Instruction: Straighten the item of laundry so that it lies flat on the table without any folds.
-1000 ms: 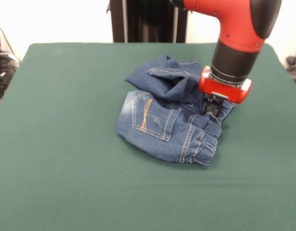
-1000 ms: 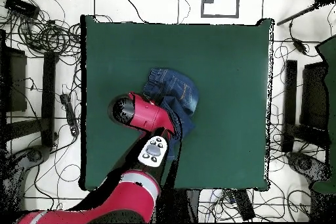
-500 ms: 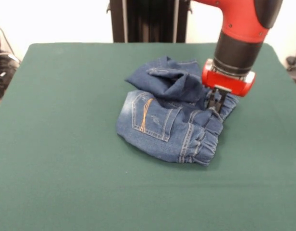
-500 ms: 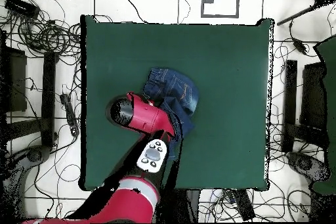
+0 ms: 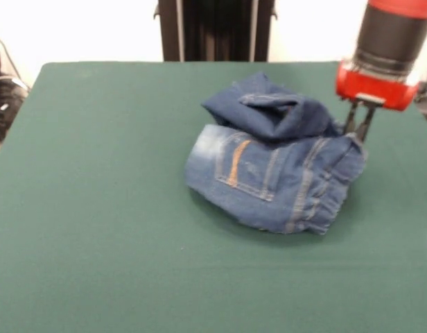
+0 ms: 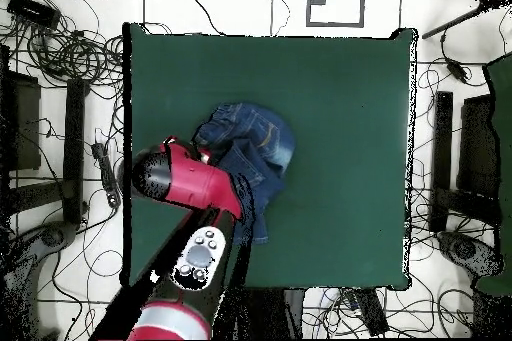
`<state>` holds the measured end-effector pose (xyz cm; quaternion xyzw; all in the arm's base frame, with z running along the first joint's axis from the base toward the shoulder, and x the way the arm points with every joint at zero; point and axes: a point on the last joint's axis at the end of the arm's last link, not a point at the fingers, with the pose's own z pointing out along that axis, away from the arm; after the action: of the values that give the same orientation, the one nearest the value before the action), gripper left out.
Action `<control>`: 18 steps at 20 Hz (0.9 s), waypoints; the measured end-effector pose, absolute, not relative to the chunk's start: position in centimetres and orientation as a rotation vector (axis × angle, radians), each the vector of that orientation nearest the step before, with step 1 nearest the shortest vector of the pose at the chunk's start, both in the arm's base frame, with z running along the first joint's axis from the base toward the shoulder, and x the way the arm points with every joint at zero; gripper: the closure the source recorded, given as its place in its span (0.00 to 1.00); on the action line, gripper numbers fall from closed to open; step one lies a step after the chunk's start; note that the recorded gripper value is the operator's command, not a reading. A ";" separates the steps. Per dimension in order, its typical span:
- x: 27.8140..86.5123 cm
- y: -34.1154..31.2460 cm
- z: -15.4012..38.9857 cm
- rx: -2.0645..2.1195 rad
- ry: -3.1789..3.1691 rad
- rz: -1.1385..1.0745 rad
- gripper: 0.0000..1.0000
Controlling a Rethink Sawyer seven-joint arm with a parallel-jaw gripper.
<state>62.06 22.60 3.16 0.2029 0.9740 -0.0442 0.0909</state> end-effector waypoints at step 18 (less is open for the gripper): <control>56.7 34.1 9.9 0.497 2.877 -0.004 1.00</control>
<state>56.71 34.09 9.91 0.1692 0.9793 -0.0013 0.1109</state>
